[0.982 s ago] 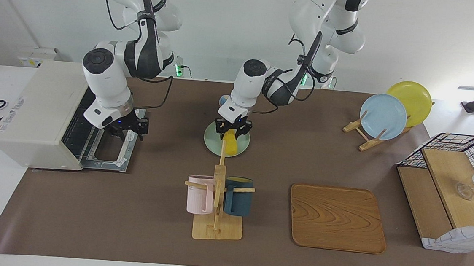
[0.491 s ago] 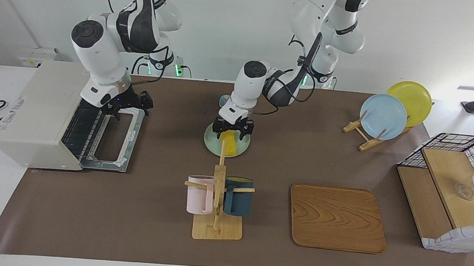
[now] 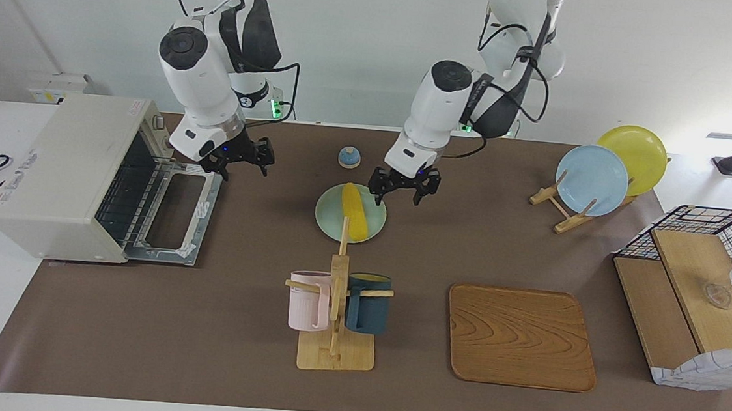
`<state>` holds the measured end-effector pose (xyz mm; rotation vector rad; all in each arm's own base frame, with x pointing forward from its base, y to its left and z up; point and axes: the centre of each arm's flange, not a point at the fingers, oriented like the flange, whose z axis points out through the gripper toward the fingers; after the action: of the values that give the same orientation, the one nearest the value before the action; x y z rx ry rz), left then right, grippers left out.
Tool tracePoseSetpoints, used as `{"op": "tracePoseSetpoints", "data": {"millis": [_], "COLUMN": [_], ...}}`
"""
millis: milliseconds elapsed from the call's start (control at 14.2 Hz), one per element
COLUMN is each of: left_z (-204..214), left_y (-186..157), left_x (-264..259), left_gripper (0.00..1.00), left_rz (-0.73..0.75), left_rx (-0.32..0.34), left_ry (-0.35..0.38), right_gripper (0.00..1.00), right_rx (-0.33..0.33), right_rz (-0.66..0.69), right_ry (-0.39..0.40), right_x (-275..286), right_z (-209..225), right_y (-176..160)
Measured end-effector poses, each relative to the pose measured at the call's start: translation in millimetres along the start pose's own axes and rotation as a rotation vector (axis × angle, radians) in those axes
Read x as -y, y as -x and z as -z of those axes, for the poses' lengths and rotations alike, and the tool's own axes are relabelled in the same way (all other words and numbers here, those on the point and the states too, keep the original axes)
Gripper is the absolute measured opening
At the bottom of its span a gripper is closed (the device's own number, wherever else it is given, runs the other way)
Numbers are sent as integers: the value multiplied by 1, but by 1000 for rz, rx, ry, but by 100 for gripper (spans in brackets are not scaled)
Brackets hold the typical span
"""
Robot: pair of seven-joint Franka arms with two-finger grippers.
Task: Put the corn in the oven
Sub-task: 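Release the corn and retract the left gripper while the right gripper approaches the plate, then grasp the rim of the green plate with the right gripper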
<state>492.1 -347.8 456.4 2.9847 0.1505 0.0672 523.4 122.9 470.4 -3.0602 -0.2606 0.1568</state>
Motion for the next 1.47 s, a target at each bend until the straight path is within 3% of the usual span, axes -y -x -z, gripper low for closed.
{"op": "tracePoseSetpoints", "data": {"millis": [351,632,912,982,1123,1333,1474], "left_z": [84,136,160,163,167,173,174], "left_y": [-70,-88,-94,-92,-87,-79,-75], "left_x": [113,179,228,234,237,239,240], "left_gripper": [100,100,100,100,100,100,100], "left_rz": [-23,-28,-88,-106,-134,-145,-155], "left_rx": [-2,-6,14,21,32,51,74], "left_ry": [-24,-34,-53,-69,-97,-129,-143], "right_gripper": [86,82,85,85,99,100,98], "right_rx": [-12,-57,-106,-116,-132,-153,-140], "right_rz": [-56,-51,-60,-46,13,86,114], "right_ry": [16,7,48,55,84,168,173], "right_x": [98,157,259,277,304,342,346], "right_z": [0,0,-17,-26,-55,-123,-162], "right_y": [11,19,18,14,9,13,13]}}
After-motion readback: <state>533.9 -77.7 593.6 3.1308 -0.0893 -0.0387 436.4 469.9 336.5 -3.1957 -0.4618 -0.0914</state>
